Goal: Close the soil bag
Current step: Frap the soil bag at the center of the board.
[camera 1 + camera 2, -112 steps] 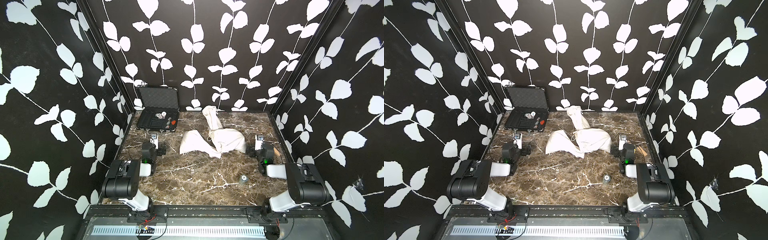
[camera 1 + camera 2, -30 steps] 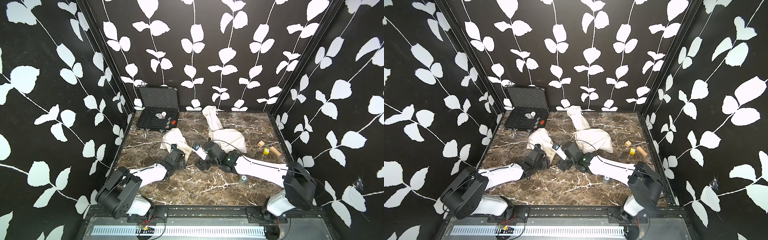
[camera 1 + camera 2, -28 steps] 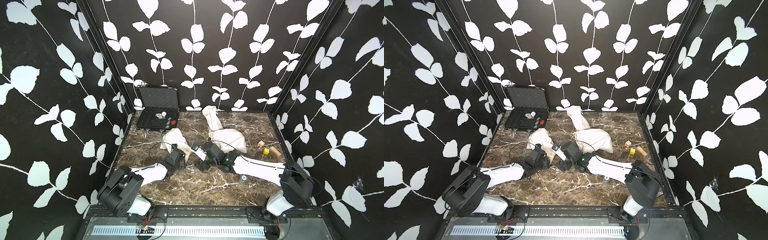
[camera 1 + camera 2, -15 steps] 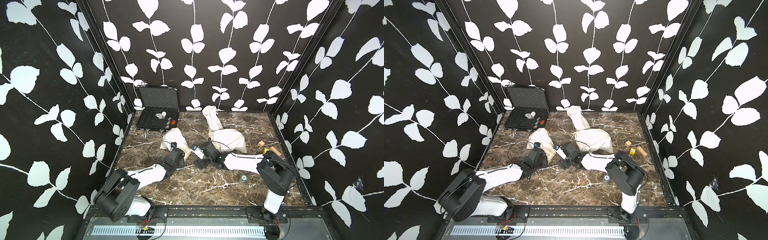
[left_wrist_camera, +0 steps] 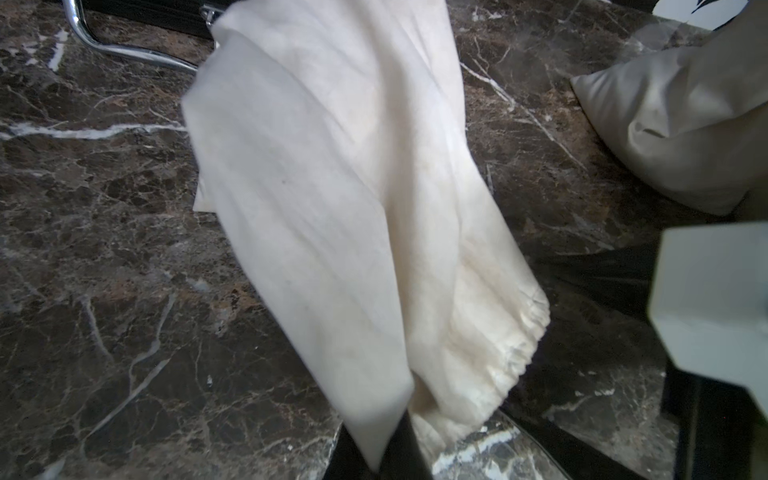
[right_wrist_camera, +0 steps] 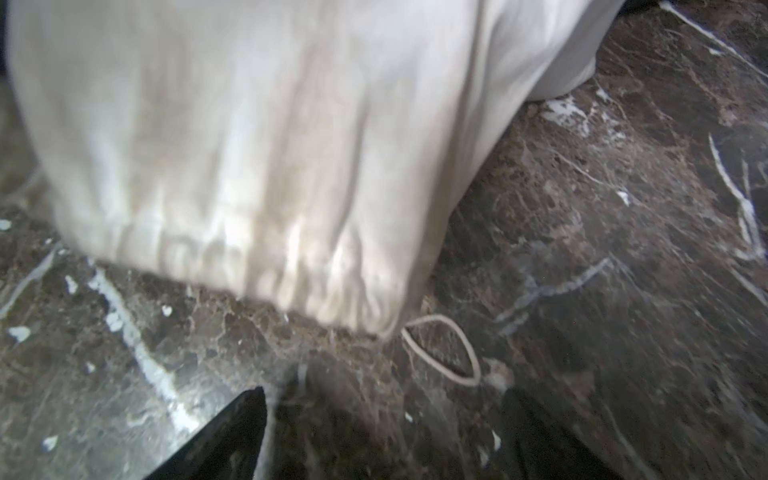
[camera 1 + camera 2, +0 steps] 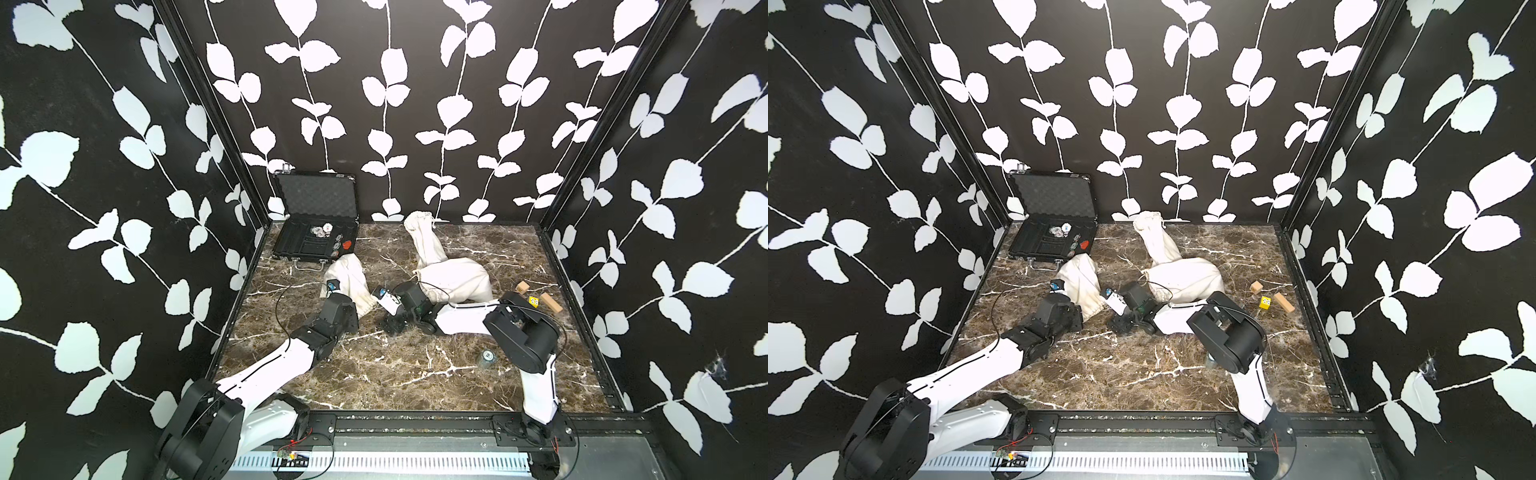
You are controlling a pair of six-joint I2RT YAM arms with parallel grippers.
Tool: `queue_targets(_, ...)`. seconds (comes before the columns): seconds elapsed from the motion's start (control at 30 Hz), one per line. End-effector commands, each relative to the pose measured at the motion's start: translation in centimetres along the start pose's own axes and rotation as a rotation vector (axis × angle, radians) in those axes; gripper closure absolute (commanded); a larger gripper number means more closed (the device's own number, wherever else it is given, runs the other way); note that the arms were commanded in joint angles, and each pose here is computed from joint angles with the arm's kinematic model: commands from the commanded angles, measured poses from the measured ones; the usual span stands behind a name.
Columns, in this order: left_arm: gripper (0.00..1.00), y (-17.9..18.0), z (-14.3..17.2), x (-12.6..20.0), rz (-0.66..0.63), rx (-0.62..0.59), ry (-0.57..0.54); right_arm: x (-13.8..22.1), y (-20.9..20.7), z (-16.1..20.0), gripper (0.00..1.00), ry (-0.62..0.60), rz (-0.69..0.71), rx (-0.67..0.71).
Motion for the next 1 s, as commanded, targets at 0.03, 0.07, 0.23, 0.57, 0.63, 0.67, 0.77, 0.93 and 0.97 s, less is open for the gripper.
queue_targets(0.03,1.00,0.5,0.4,0.2,0.000,0.019,0.015,-1.2,0.0,-0.9,0.15,-0.082,-0.039,-0.023)
queue_targets(0.07,1.00,0.5,0.3,0.2,0.000,0.019,0.015,-1.4,0.0,-0.7,0.16,-0.076,-0.044,-0.024)
queue_targets(0.23,1.00,0.2,-0.3,0.5,0.033,0.044,0.004,-2.1,-0.3,0.3,0.19,-0.059,-0.045,-0.031)
queue_targets(0.57,1.00,0.0,-2.2,2.2,0.077,0.080,-0.048,-2.9,-0.8,0.9,0.23,-0.073,-0.044,-0.071)
queue_targets(0.63,1.00,-0.1,-2.4,2.4,0.084,0.081,-0.051,-3.0,-0.8,1.0,0.23,-0.069,-0.052,-0.073)
queue_targets(0.67,1.00,-0.1,-2.6,2.6,0.086,0.083,-0.055,-2.9,-0.8,0.9,0.24,-0.073,-0.056,-0.073)
queue_targets(0.77,1.00,0.0,-2.9,3.0,0.085,0.084,-0.069,-2.9,-0.7,0.9,0.29,-0.080,-0.069,-0.077)
queue_targets(0.93,1.00,0.0,-3.2,3.3,0.088,0.087,-0.075,-3.0,-0.4,0.6,0.48,-0.093,-0.099,-0.080)
queue_targets(0.97,1.00,0.0,-3.2,3.4,0.091,0.089,-0.075,-3.0,-0.4,0.6,0.52,-0.096,-0.102,-0.083)
Point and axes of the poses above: each gripper's point midway between its finger pads, its own x axis back along the fingers, its own y axis along the line the jaws close on, z = x × y, the point moved 7 cm from there along x, back along the fingers, and after that the axes turned 4 degrees about -x, right-handed, at the moved point
